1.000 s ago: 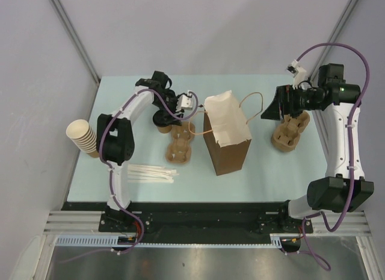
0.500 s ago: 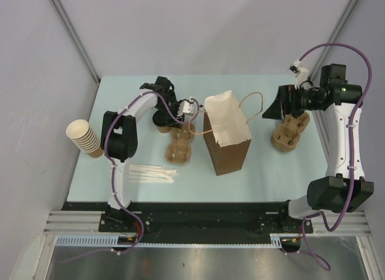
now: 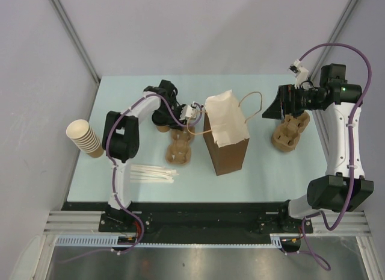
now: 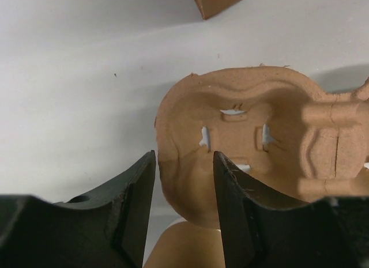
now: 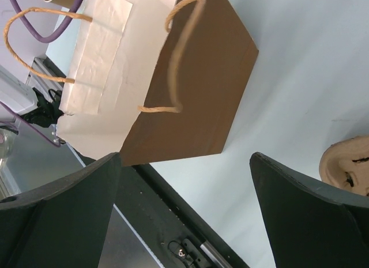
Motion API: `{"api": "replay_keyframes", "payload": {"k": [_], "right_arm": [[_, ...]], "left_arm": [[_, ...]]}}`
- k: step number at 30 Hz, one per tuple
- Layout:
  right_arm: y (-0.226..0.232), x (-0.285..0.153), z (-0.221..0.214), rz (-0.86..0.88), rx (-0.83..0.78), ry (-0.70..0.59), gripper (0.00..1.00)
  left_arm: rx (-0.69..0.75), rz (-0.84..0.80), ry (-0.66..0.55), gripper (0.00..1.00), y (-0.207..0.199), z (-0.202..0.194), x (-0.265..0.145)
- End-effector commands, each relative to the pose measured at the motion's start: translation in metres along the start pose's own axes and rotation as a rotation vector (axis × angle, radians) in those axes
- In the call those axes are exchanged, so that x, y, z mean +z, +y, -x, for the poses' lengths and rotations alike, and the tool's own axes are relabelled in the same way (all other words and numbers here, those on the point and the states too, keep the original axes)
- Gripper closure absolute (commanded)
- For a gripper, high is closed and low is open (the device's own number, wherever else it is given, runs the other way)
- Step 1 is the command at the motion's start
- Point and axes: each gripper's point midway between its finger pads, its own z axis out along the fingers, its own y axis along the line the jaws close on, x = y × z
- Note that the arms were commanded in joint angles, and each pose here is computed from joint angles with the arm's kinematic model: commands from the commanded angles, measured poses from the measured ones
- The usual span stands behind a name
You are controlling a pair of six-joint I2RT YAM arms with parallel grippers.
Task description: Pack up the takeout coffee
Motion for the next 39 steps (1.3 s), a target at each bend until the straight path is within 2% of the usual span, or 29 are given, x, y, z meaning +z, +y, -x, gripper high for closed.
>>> {"api": "replay_keyframes", "payload": {"k": [1,5,13,20,22,28,33,39], "right_arm": [[0.004,-0.004,0.009,0.011,-0.014,-0.03,0.0],[0.004,-0.003,0.009,0.012,-0.014,-0.026,0.0],[0.003,-0.003,0.011,0.017,-0.017,-0.031,0.0],[0.006,-0.01,0.021,-0.004,-0.05,-0.059,0.0],[0.002,-0.014,0.027,-0.021,-0.069,-0.074,0.0],[0.001,-0.033,0.057,-0.077,-0.167,-0.133,0.0],[0.013,-0.05,0.1,-0.106,-0.316,-0.226,0.0],[0.029,-0.032,0.142,-0.106,-0.515,-0.297,0.0]], "left_arm": [[0.039,-0.003,0.021,0.5,0.001,0.0,0.006],[0.046,-0.007,0.029,0.51,0.0,0.001,0.006],[0.069,0.013,-0.027,0.68,-0.008,0.029,-0.013],[0.032,0.034,-0.057,0.95,-0.022,0.051,-0.035],[0.024,0.042,-0.062,1.0,-0.024,0.055,-0.04],[0.006,0.052,-0.063,1.0,-0.041,0.068,-0.062],[0.002,0.066,-0.082,1.0,-0.057,0.085,-0.084],[-0.054,0.109,-0.119,1.0,-0.068,0.097,-0.105]]}}
